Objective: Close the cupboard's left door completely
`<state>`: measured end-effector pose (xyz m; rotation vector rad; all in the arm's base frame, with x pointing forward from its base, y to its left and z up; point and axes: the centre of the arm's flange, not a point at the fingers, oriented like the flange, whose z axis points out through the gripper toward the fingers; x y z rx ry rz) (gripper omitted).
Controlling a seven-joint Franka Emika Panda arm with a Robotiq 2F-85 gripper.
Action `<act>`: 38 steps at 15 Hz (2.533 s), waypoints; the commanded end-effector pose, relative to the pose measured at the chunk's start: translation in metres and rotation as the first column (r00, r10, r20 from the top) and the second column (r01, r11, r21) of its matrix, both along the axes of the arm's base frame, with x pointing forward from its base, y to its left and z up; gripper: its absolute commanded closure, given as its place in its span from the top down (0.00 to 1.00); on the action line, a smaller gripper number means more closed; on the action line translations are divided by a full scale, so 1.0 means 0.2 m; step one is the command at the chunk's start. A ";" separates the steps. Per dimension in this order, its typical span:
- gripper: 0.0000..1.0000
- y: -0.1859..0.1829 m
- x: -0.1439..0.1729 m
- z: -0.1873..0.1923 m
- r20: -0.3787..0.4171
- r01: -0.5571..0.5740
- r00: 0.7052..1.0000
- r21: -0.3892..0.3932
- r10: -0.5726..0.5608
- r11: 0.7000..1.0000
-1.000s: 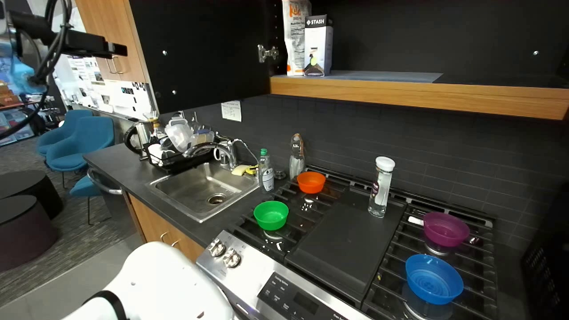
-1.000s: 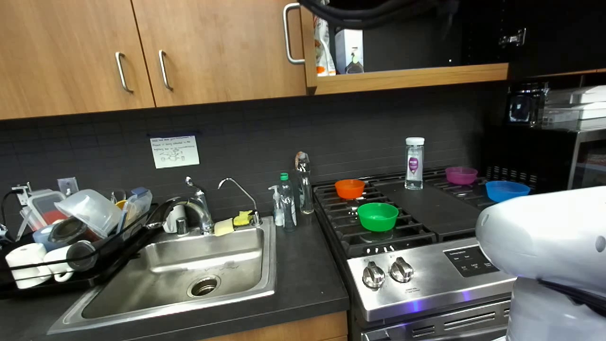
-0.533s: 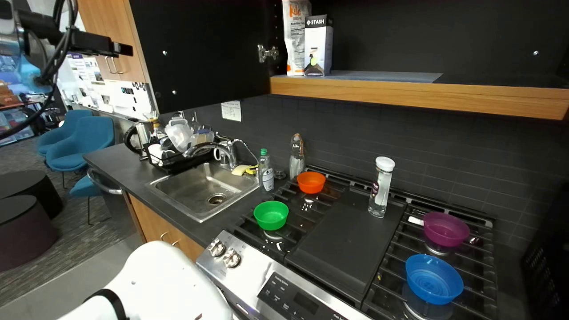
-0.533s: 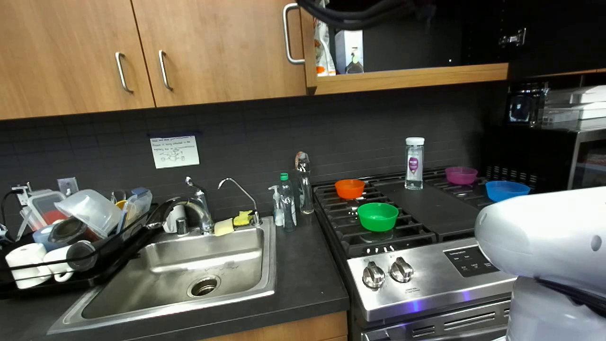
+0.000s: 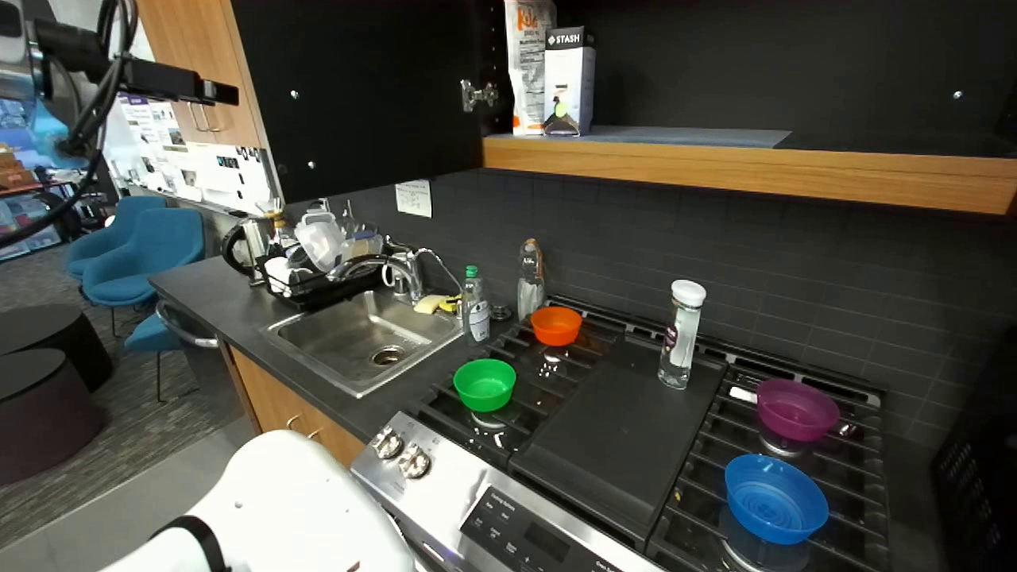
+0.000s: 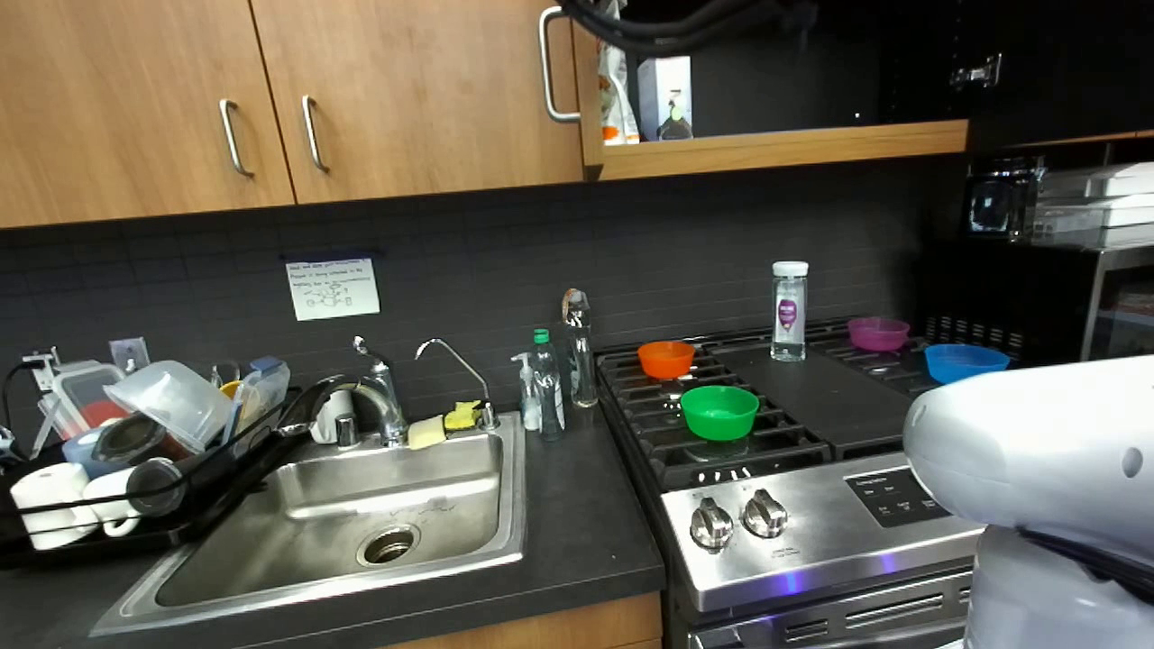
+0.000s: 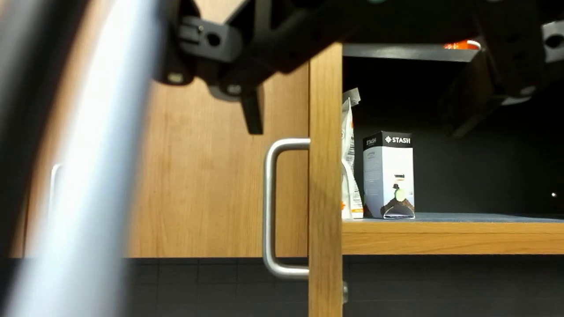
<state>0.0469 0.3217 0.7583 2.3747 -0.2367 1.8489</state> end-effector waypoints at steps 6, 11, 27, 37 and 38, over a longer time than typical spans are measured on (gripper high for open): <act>1.00 0.01 0.02 0.06 0.014 0.028 0.999 0.054 -0.029 0.998; 1.00 -0.01 0.02 0.05 -0.033 0.074 0.997 0.058 -0.072 0.996; 1.00 0.01 0.00 -0.01 -0.055 0.066 0.996 0.046 -0.064 0.997; 1.00 0.03 0.08 0.05 0.023 0.075 0.997 0.074 -0.077 0.994; 1.00 0.03 0.10 0.05 0.033 0.077 0.996 0.075 -0.080 0.994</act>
